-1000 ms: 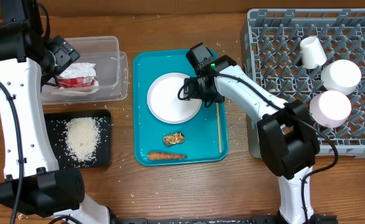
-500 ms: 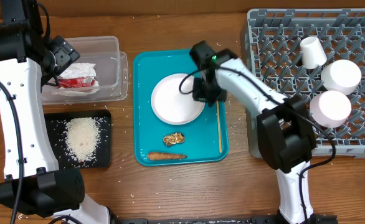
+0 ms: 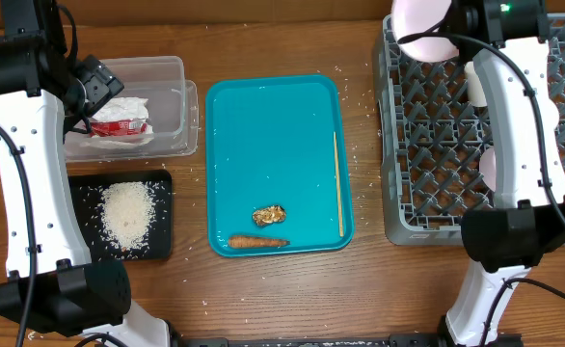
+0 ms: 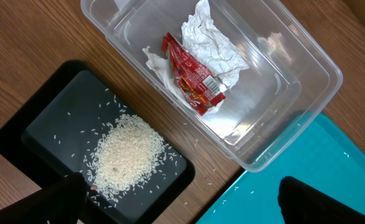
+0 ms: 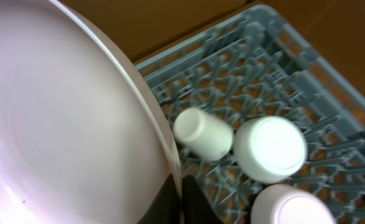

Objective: Sort waste into correct bins and load items into the dishwasher
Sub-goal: 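Place the plate upright in the rack's back-left slot and release, then move the right gripper to the wooden stick and grasp it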

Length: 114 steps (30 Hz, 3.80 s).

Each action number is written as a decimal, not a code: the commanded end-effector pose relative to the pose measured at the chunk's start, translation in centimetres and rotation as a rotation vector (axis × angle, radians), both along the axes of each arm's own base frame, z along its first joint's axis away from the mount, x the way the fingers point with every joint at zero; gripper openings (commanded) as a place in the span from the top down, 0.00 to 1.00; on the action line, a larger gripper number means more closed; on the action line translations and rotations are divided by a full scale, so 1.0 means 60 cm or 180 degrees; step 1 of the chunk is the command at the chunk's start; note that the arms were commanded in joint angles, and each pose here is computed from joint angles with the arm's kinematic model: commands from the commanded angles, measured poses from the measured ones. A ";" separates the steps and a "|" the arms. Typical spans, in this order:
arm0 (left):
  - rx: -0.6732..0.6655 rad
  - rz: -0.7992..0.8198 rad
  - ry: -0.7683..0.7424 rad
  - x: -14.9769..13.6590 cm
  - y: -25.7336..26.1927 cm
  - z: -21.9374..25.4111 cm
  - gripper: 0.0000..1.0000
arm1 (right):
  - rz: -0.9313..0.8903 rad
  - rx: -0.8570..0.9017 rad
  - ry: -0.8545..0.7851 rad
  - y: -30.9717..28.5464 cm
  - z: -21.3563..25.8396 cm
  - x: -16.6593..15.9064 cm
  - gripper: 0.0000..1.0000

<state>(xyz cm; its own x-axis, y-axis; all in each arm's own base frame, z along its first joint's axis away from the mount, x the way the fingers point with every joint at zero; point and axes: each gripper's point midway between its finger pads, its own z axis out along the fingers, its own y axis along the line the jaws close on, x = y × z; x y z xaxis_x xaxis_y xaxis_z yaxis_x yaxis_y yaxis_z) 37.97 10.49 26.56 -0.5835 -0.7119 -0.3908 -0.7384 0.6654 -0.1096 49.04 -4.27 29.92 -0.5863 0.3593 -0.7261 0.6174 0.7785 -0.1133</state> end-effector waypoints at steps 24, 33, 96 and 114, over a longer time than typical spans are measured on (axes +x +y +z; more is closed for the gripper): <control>-0.0032 0.0019 0.0041 0.003 -0.001 -0.010 0.00 | -0.0010 -0.0368 0.0510 -0.016 -0.176 0.029 0.95; -0.0032 0.0019 0.0041 0.003 -0.001 -0.010 0.00 | 0.0125 -0.0370 0.0443 0.021 -0.150 0.031 0.86; -0.0032 0.0019 0.0041 0.003 -0.001 -0.010 0.00 | 0.1873 0.2200 -0.0551 0.111 0.035 0.028 0.92; -0.0032 0.0019 0.0041 0.003 -0.001 -0.010 0.00 | 0.2449 0.1358 0.1738 0.384 -0.213 -0.183 0.24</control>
